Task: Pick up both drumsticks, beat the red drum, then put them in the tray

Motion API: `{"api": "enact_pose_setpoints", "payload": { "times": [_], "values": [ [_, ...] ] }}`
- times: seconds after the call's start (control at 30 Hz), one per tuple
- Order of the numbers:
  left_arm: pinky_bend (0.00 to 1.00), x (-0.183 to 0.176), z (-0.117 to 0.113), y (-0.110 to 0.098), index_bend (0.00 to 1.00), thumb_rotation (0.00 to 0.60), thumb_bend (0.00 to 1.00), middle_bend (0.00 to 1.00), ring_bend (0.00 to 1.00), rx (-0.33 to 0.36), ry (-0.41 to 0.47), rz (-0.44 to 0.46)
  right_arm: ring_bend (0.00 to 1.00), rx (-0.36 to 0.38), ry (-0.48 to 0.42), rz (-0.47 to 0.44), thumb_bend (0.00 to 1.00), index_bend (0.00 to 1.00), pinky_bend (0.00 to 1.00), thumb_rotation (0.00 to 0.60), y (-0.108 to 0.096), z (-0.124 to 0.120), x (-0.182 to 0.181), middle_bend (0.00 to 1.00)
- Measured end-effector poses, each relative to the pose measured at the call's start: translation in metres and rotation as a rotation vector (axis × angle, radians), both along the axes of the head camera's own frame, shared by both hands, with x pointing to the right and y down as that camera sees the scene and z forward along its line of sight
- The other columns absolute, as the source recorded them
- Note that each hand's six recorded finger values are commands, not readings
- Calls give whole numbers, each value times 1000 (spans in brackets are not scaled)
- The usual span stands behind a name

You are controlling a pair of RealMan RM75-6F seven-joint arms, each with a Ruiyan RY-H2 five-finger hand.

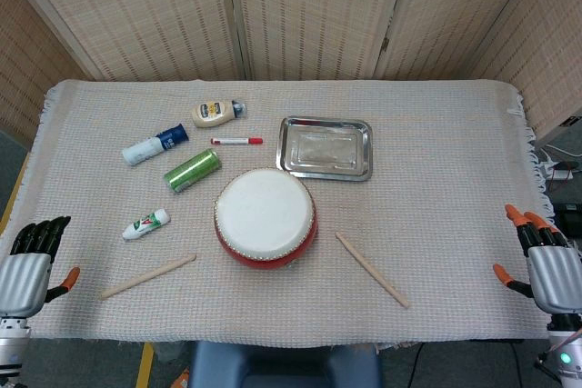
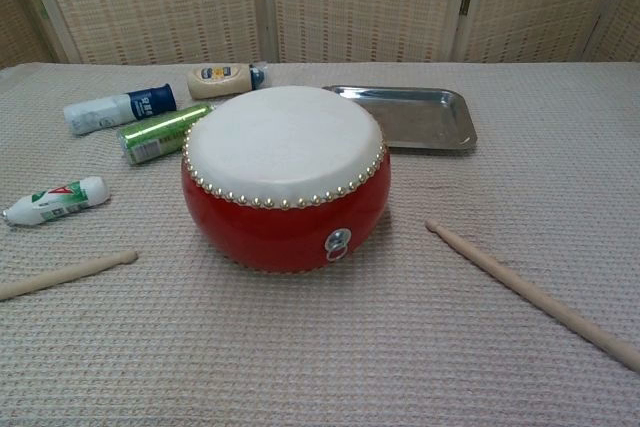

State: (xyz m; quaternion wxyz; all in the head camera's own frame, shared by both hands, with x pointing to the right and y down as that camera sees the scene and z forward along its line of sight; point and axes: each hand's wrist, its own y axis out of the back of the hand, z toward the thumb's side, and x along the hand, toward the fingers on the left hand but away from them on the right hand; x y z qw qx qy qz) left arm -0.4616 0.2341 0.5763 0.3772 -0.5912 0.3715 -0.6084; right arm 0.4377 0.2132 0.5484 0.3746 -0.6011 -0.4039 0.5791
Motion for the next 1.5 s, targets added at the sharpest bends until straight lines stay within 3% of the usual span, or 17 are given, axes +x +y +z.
{"api": "enact_pose_setpoints", "payload": {
  "times": [0.83,1.27,1.5],
  "values": [
    [85,-7,-8,10,57,600,322,80,70,21,-2,-40,107,-33,-73,-39,128,23,239,600,15,-1,-12,181],
    [85,-11,-7,12,60,600,322,80,71,17,7,-50,47,-265,-214,-227,128,23,206,600,30,78,-97,166],
    [86,-15,-7,16,64,600,321,80,71,10,8,-58,42,-289,-220,-304,128,24,196,600,35,103,-127,161]
  ]
}}
